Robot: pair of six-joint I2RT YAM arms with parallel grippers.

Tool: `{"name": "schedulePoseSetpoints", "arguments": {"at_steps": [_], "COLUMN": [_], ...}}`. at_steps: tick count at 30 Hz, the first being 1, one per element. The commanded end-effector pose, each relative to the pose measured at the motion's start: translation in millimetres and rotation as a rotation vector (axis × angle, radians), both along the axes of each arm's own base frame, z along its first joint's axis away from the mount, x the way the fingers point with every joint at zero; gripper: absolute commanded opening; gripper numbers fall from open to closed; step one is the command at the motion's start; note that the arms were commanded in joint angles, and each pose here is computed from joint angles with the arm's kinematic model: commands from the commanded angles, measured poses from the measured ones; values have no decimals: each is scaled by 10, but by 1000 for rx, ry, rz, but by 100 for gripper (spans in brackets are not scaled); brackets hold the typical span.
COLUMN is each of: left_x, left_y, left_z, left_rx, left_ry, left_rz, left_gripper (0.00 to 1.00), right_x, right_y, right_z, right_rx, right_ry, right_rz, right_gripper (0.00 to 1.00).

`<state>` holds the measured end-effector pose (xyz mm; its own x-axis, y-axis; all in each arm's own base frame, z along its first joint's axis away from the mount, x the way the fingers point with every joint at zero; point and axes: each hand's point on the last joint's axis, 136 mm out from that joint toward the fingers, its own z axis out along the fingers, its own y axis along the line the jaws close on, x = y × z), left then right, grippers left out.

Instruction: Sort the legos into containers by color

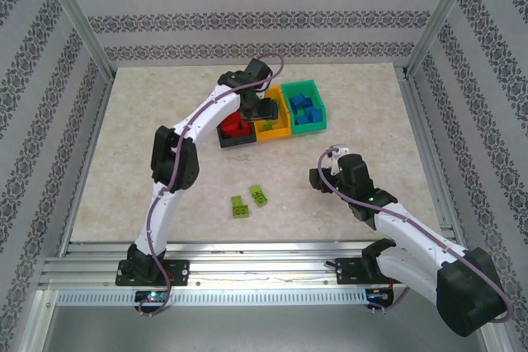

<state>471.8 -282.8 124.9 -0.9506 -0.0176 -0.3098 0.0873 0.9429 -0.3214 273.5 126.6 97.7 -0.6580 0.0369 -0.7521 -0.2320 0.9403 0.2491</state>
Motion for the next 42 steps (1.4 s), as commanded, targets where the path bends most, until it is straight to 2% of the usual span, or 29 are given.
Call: {"name": "schedulePoseSetpoints", "arguments": {"at_steps": [1, 4, 11, 19, 24, 32, 42], "left_x": [-205, -409, -905, -1502, -1879, -2143, -2127], "left_y": [104, 278, 883, 1653, 2050, 2291, 2242], "left_z": [442, 544, 547, 413, 256, -114, -88], "left_rx": [-11, -31, -43, -42, 95, 153, 126], "left_ry": [-88, -110, -75, -46, -12, 23, 31], "left_rz": [-14, -12, 34, 143, 156, 160, 138], "left_gripper": [57, 58, 60, 61, 62, 62, 63], "right_x": [36, 29, 19, -178, -389, -590, -565], "right_y": [3, 35, 125, 624, 1023, 1557, 1793], "right_z": [8, -4, -28, -107, -311, -374, -407], "right_rx": [10, 16, 21, 77, 52, -2, -50], "right_ry": [-10, -2, 23, 130, 221, 264, 256], "right_rz": [-4, 12, 45, 202, 315, 478, 508], "right_gripper": [58, 58, 58, 59, 59, 59, 59]}}
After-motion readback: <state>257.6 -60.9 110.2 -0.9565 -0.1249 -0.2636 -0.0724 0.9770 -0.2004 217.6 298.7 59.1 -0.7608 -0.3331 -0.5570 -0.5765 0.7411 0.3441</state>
